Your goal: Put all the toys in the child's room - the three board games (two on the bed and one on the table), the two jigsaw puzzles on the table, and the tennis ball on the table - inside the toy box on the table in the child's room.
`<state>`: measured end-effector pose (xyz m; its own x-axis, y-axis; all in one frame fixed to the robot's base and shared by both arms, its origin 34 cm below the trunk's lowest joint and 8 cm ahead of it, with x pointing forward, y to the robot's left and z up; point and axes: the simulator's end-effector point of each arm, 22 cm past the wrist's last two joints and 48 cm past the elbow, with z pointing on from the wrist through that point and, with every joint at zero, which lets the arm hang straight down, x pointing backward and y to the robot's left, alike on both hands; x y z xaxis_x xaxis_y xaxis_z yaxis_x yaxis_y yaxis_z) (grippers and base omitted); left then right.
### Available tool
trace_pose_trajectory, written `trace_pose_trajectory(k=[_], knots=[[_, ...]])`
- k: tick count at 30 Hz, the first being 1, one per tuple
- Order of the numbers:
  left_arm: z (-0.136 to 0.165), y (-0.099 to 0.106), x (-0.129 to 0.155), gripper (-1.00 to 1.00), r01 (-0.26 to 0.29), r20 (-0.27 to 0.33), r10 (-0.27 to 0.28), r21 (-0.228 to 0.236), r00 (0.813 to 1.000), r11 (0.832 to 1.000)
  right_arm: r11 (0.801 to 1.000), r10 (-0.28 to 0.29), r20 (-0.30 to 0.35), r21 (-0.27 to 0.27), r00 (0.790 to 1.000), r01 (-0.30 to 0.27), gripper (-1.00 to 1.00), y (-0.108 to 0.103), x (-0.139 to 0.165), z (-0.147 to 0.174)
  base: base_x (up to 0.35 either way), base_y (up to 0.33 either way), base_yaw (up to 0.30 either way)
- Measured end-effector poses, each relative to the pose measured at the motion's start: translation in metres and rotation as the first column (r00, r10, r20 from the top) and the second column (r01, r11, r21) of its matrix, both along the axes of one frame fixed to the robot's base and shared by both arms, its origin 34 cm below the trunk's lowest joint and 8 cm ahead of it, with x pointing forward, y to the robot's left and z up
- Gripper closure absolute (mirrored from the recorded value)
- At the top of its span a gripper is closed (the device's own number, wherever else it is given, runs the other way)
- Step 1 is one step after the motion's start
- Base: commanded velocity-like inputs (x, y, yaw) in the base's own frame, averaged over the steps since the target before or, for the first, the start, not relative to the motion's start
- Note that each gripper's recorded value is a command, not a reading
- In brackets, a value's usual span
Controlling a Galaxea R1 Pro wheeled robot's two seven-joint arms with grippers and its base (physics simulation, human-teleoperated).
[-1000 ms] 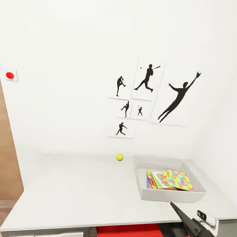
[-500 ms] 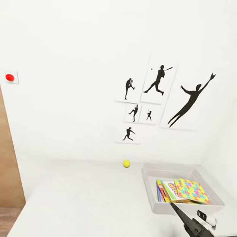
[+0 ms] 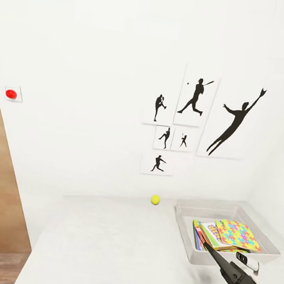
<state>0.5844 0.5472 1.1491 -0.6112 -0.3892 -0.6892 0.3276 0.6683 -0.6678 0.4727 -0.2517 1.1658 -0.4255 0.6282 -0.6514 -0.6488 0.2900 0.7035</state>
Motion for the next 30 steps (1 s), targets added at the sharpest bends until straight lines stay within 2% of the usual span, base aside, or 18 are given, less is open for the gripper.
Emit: trace_pose_trajectory(k=[22, 30], knots=[[-0.0002, -0.0001, 0.0002, -1.00, 0.000, 0.000, 0.000, 0.000, 1.000, 1.000, 1.000, 0.002, -0.009, -0.003, 1.000, -0.002, -1.00, 0.0038, 0.0014, -0.0028, -0.008, 0.001, 0.000], [0.0000, -0.0002, 0.0002, -1.00, 0.000, 0.000, 0.000, 0.000, 1.000, 1.000, 1.000, 0.008, -0.032, -0.005, 0.999, -0.008, -1.00, 0.0054, 0.0028, -0.0055, -0.042, 0.000, 0.000]])
